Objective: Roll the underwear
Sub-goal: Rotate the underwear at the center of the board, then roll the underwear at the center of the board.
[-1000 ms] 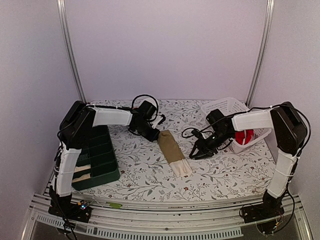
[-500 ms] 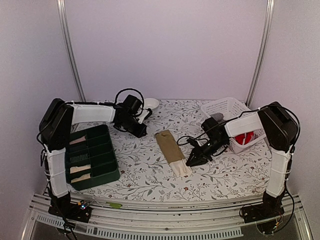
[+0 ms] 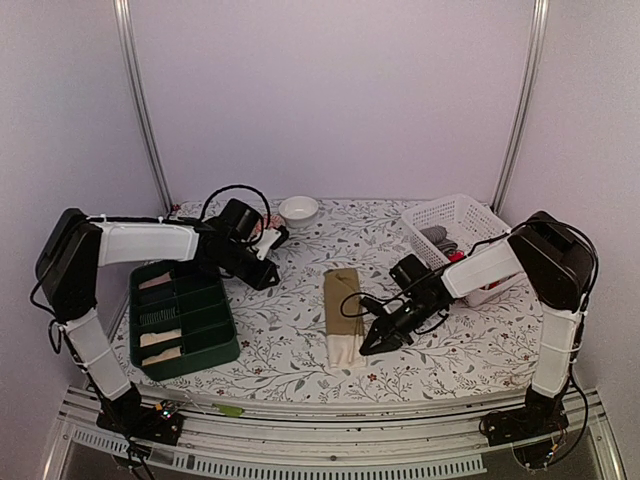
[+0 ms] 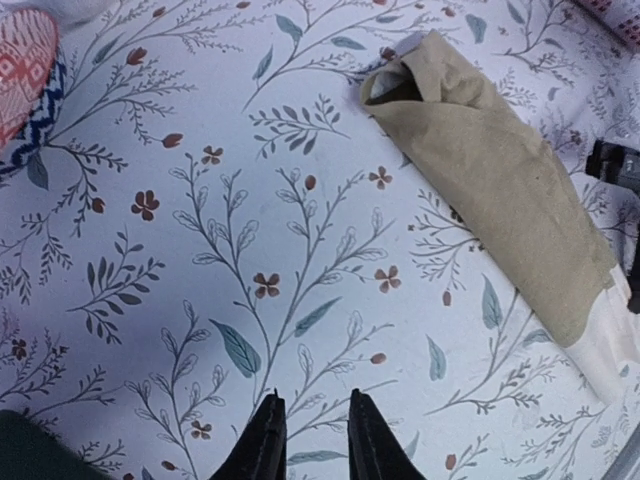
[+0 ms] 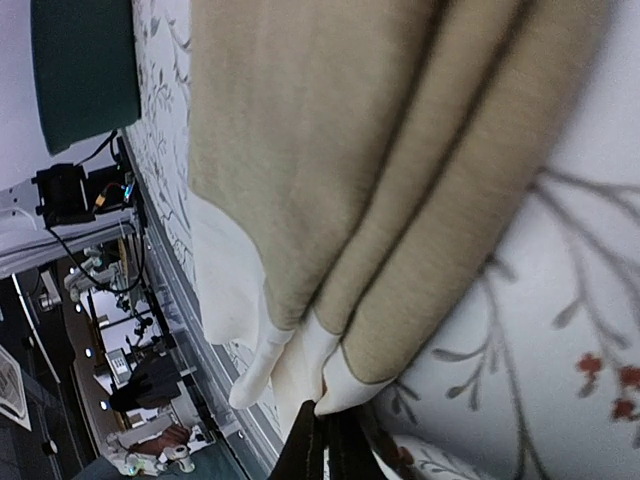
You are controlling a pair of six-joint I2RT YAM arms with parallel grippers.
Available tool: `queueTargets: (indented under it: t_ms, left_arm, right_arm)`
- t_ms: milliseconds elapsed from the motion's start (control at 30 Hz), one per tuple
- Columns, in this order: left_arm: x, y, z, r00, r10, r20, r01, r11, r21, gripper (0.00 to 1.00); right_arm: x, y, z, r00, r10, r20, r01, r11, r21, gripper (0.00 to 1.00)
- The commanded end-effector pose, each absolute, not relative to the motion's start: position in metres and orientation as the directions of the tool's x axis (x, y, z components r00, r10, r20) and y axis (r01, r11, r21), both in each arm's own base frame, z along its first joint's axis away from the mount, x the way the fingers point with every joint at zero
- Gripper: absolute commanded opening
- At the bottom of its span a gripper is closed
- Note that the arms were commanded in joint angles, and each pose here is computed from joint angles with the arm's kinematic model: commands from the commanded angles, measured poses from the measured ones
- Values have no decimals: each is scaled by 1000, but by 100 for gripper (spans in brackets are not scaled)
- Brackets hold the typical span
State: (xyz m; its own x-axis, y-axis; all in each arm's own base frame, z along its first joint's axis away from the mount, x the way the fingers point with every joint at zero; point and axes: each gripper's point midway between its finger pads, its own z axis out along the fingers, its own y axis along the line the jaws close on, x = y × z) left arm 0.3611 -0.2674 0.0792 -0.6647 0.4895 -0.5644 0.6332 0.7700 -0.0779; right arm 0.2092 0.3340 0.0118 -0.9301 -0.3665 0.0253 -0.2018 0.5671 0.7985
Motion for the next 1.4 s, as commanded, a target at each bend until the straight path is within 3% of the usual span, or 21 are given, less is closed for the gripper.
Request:
queueTargets:
  t_ms: [0, 100, 167, 400, 533, 800, 1067, 1367]
  left_arm:
    - [328, -287, 111, -579, 474, -663, 725, 671, -154, 25]
    - [297, -298, 125, -497, 487, -718, 798, 582, -158, 28]
    - [275, -306, 135, -432, 486, -760, 847, 509, -155, 30]
    - [207, -336, 134, -198, 501, -843, 967, 241, -84, 31]
    - [198, -350, 124, -158, 528, -835, 979, 194, -62, 31]
    - [196, -354, 122, -159, 522, -838, 975, 216, -50, 29]
    - [170, -358, 108, -67, 573, -816, 990, 139, 16, 28]
    - [154, -386, 89, 45, 601, -798, 995, 41, 87, 30]
  right_arm:
    - [197, 332, 15, -942, -332, 42, -170, 584, 794, 11]
    - [203, 330, 34, -947, -319, -29, -219, 582, 783, 26]
    - [210, 332, 54, -947, -308, -92, -261, 568, 781, 30]
    - [236, 349, 95, -926, -305, -221, -356, 518, 778, 32]
    - [242, 358, 91, -922, -338, -188, -350, 521, 779, 32]
    - [203, 329, 58, -918, -390, -70, -301, 574, 761, 27]
    - [220, 354, 91, -915, -358, -189, -347, 452, 822, 26]
    - [218, 368, 56, -917, -381, -116, -295, 454, 841, 21]
